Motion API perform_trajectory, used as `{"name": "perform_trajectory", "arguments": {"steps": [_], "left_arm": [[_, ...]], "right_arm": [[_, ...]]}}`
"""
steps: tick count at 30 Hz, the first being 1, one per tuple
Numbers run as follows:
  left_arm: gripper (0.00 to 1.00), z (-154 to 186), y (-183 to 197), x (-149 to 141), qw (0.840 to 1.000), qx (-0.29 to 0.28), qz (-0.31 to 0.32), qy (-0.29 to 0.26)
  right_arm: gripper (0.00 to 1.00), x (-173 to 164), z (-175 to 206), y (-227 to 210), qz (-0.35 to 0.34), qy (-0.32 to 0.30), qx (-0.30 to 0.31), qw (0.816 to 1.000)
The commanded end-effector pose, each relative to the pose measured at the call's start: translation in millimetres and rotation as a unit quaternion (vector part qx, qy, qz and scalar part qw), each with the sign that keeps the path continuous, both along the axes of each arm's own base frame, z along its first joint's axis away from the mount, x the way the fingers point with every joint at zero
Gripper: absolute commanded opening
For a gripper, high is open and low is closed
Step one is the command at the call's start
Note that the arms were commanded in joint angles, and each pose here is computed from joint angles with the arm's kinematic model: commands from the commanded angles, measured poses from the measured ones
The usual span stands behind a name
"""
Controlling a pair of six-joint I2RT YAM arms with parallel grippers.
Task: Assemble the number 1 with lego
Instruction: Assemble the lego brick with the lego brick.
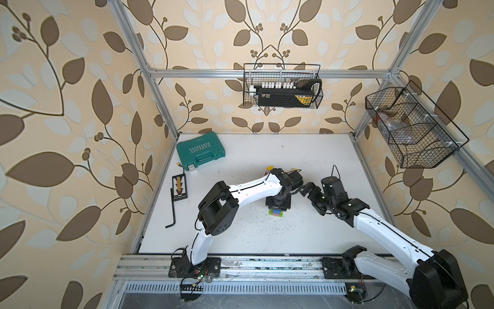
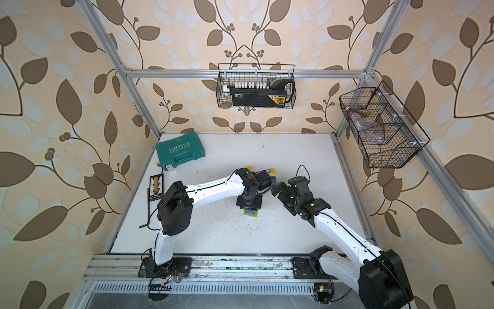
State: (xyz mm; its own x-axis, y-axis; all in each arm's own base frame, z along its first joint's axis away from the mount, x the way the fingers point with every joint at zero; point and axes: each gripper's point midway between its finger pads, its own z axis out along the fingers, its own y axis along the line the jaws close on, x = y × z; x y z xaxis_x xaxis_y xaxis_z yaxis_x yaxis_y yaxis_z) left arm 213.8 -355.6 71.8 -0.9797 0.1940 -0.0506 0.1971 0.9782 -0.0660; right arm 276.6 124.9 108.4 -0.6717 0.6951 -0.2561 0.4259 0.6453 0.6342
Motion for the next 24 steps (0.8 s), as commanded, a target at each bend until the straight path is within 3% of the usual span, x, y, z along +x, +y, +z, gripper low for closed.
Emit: {"name": "perform_trajectory", "arguments": {"steps": [1,16,24], "left_arm": [[0.15,-14.6,1.6,1.0,1.000,0.013,-0.012,0.018],[0.14,-44.1,15.5,-13.8,0.998,0.010,0.027,0.056],[0.12,-51.1,15.0,-19.5,0.997,0.011,-0.003,0.070]], "right_arm": [[0.99,-1.4,-2.0,0.1,0.003,0.008,-0.002,1.000],[0.99,-0.2,-3.2,0.0,0.003,0.012,-0.005,1.000],[0.99,0.4,-3.8,0.5,0.003,0.014,-0.005,1.000]]}}
